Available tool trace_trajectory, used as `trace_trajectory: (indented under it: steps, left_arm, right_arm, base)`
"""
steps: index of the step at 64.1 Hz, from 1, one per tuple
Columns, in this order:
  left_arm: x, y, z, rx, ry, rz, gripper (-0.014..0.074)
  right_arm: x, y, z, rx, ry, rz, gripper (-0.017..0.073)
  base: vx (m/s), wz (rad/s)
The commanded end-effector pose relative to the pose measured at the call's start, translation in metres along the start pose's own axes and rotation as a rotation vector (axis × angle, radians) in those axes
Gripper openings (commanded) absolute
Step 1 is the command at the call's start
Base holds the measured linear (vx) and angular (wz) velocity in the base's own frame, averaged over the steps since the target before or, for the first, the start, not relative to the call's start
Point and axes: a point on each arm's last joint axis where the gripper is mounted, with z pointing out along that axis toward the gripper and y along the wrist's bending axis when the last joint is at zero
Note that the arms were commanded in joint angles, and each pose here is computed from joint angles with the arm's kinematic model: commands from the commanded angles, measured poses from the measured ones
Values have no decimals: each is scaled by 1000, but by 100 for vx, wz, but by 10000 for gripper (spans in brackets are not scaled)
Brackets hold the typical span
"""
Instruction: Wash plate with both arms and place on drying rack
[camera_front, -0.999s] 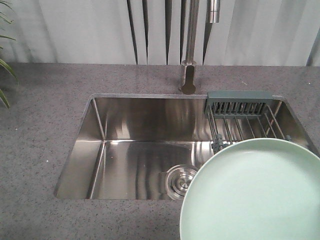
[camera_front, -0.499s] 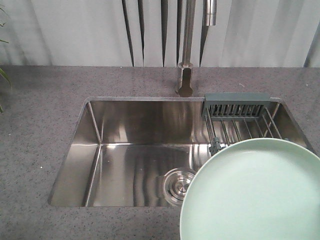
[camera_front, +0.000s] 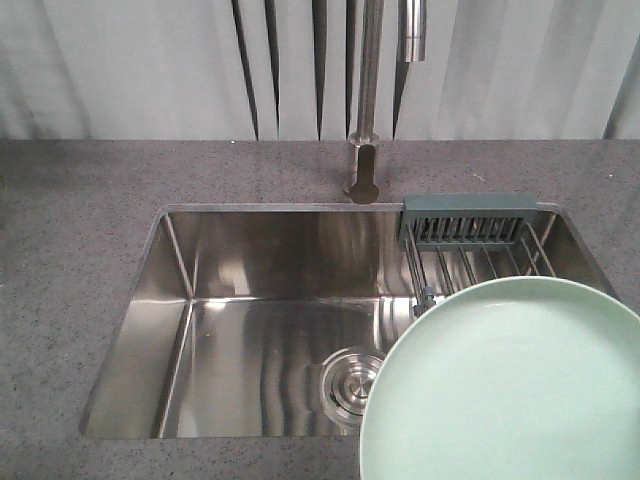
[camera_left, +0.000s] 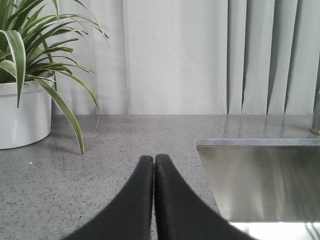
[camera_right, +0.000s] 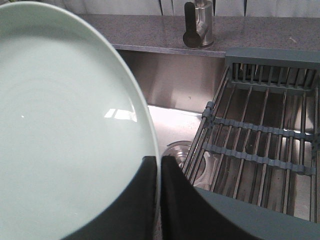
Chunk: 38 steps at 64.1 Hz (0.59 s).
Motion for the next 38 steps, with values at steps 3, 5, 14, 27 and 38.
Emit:
trace_trajectory:
  steps: [3,5,14,27,38]
  left_arm:
    - [-1,-1,-1,12,-70,-12,-6]
    - [-1,-1,-1,12,-70,-12,-6]
    - [-1,-1,-1,12,-70,-12,-6]
    - [-1,-1,-1,12,-70,-12,-6]
    - [-1,-1,-1,12,-70,-12,-6]
  right_arm:
    - [-14,2,-4,-5,-93,6,-2]
    - [-14,2,-4,-5,-93,6,-2]
    - [-14,2,-4,-5,-93,6,-2]
    - [-14,2,-4,-5,-93,6,-2]
    - [-14,2,-4,-5,-93,6,-2]
  base:
    - [5,-4]
    - [5,-4]
    - [5,-3]
    - [6,-2]
    - [5,-2]
